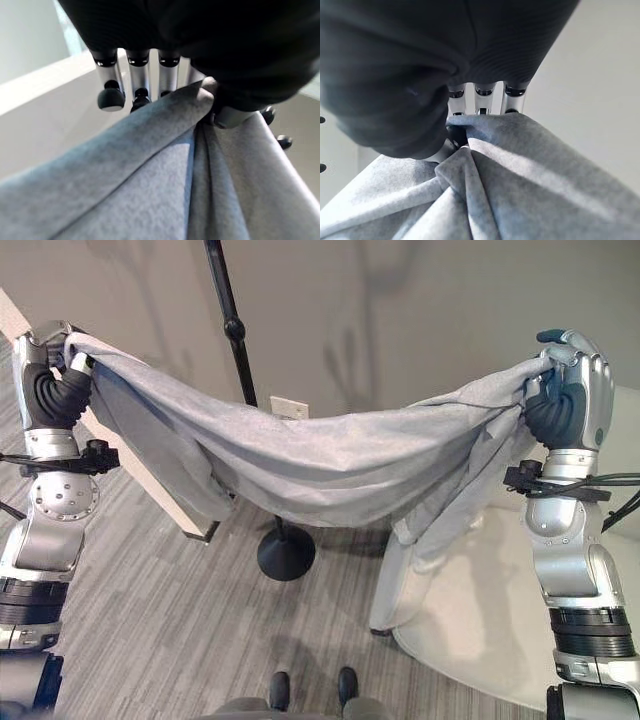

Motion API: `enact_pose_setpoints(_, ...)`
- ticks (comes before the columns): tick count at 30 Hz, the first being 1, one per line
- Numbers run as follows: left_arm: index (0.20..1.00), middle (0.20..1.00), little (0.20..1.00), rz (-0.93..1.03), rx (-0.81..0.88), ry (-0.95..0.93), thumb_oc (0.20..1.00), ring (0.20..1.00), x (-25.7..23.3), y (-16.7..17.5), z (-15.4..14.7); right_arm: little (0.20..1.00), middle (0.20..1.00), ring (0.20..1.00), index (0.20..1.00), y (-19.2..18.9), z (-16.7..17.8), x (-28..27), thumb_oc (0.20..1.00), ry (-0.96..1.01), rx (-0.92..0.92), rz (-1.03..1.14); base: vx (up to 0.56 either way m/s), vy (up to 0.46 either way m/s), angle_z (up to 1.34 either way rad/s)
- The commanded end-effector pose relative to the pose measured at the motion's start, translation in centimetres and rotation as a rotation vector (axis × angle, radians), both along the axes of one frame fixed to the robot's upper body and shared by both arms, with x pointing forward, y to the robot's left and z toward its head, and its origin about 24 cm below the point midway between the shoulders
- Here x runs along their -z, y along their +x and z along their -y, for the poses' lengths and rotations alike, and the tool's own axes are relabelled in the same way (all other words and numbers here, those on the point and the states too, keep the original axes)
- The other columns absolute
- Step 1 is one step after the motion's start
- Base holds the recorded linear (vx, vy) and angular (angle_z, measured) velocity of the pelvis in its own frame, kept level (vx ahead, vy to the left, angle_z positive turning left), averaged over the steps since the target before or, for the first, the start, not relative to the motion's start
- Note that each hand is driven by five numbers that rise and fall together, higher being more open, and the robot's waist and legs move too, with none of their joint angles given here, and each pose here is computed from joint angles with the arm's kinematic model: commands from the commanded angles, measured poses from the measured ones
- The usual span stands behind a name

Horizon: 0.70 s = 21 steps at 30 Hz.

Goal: Hang the clothes on the sofa on the clothes rack.

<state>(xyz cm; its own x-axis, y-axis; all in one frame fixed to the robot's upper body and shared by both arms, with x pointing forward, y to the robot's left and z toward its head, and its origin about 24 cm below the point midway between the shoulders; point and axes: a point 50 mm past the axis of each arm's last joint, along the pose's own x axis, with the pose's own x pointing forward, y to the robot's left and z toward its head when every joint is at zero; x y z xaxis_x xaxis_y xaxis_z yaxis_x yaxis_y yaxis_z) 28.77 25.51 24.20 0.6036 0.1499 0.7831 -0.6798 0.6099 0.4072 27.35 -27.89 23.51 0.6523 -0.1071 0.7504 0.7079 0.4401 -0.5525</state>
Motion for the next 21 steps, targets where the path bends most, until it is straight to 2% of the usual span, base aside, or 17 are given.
enact_pose_setpoints(1, 0.2, 0.2, 0.2, 0.059, -0.01, 0.021, 0.2, 0.2, -1.2, -0.5, -0.6, 0.2, 0.2, 0.2, 0.2, -0.8, 0.3, -1.6, 0.2, -0.028, -0.016, 0.062, 0.11, -0.049, 0.16)
enact_pose_setpoints(12, 0.2, 0.2, 0.2, 0.047, 0.002, -0.008, 0.2, 0.2, -0.8, -0.3, -0.6, 0.2, 0.2, 0.2, 0.2, -1.7, 0.9, -1.9, 0.2, -0.031, -0.011, 0.076, 0.08, 0.005, 0.2)
enact_pose_setpoints(21, 0.2, 0.2, 0.2, 0.045, 0.003, 0.055, 0.2, 0.2, -1.0, -0.7, -0.4, 0.2, 0.2, 0.2, 0.2, -2.1, 1.0, -1.3, 0.2, -0.025, 0.022, 0.076, 0.31, 0.197, -0.09)
